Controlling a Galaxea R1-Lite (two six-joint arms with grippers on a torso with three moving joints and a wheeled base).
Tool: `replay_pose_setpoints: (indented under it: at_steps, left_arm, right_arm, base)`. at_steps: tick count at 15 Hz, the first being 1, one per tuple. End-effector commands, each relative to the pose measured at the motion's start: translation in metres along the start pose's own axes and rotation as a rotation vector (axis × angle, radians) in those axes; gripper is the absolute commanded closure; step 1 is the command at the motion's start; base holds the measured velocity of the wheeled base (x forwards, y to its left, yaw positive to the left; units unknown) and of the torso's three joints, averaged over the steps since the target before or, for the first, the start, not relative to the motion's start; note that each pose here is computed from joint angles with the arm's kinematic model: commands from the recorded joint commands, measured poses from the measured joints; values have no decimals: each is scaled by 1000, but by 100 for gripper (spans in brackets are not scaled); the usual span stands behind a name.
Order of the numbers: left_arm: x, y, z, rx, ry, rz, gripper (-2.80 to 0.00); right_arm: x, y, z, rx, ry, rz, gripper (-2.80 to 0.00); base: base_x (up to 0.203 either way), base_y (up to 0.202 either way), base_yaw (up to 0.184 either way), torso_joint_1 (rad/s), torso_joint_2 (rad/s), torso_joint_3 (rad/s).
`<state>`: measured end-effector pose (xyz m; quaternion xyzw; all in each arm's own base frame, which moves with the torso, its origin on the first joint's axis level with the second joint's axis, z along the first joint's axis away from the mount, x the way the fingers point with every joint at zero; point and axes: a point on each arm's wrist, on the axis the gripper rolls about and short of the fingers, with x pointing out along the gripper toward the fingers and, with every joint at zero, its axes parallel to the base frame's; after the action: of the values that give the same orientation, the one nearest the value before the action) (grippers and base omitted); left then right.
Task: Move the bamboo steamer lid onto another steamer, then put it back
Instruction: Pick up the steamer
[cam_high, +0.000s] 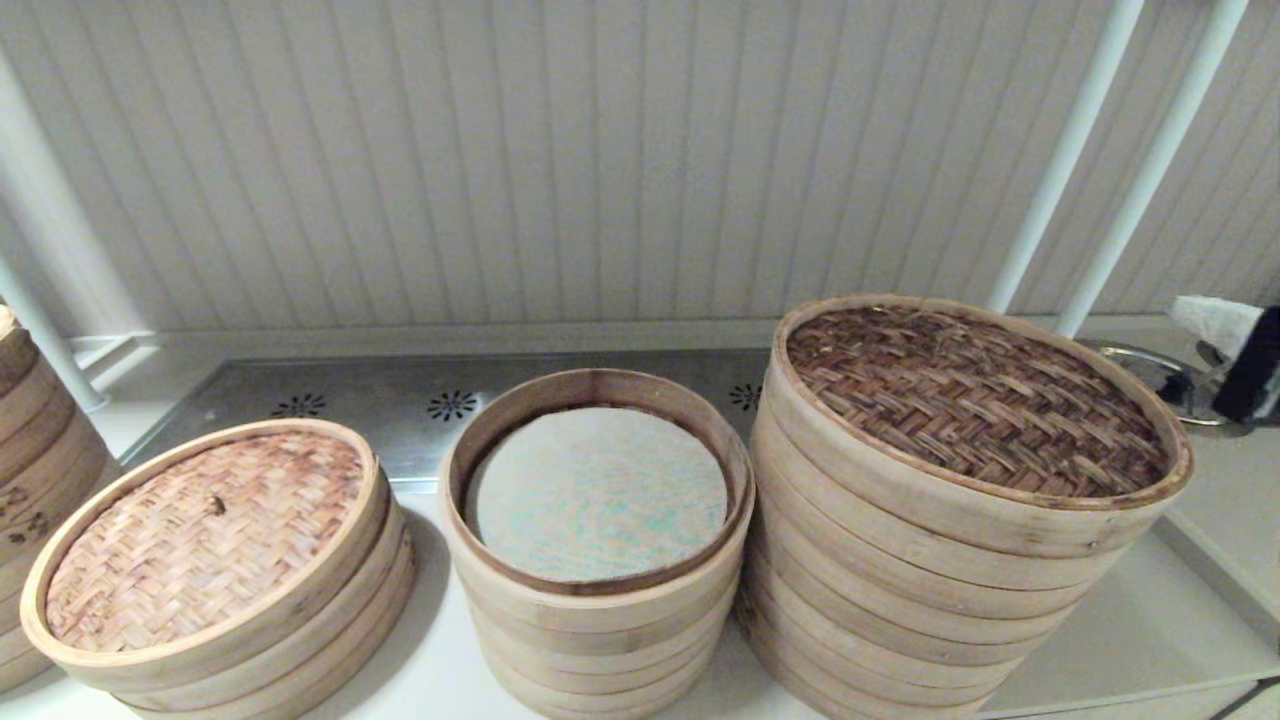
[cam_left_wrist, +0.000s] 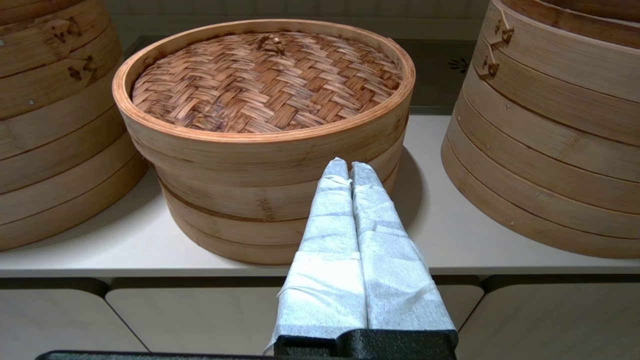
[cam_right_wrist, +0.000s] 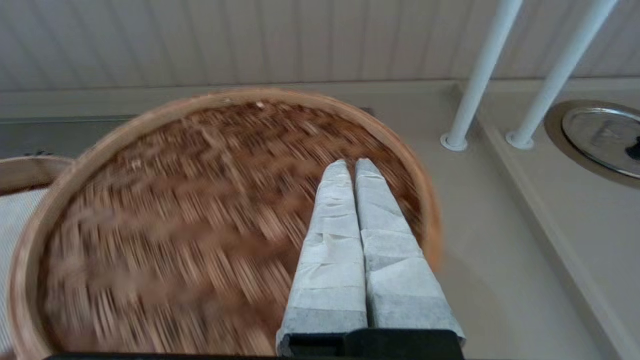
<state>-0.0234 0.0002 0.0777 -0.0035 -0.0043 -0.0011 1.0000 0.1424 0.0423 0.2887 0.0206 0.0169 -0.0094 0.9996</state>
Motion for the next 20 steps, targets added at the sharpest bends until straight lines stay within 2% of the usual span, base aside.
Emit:
replay_pose_setpoints:
  at_steps: [1, 4, 5, 11, 16, 20]
  left_arm:
    - [0, 0, 0, -1, 1, 1, 0]
    - [0, 0, 0, -1, 0, 0, 0]
    - [0, 0, 0, -1, -1, 1, 0]
    - [0, 0, 0, -1, 1, 1, 0]
    - [0, 0, 0, -1, -2, 1, 0]
    - [0, 0, 0, -1, -1, 1, 0]
  right_arm:
    - [24, 16, 0, -20, 49, 18, 0]
    - [35, 23, 0, -27, 69, 31, 0]
    - [40, 25, -1, -31, 79, 30, -280]
    - [45, 32, -7, -30, 106, 59, -280]
    - [61, 40, -21, -33, 168, 65, -280]
    - [68, 44, -27, -18, 196, 103, -280]
  base:
    - [0, 0, 0, 0, 0, 0]
    - [0, 0, 0, 0, 0, 0]
    - [0, 0, 0, 0, 0, 0]
    - [0, 0, 0, 0, 0, 0]
    - [0, 0, 0, 0, 0, 0]
    - [0, 0, 0, 0, 0, 0]
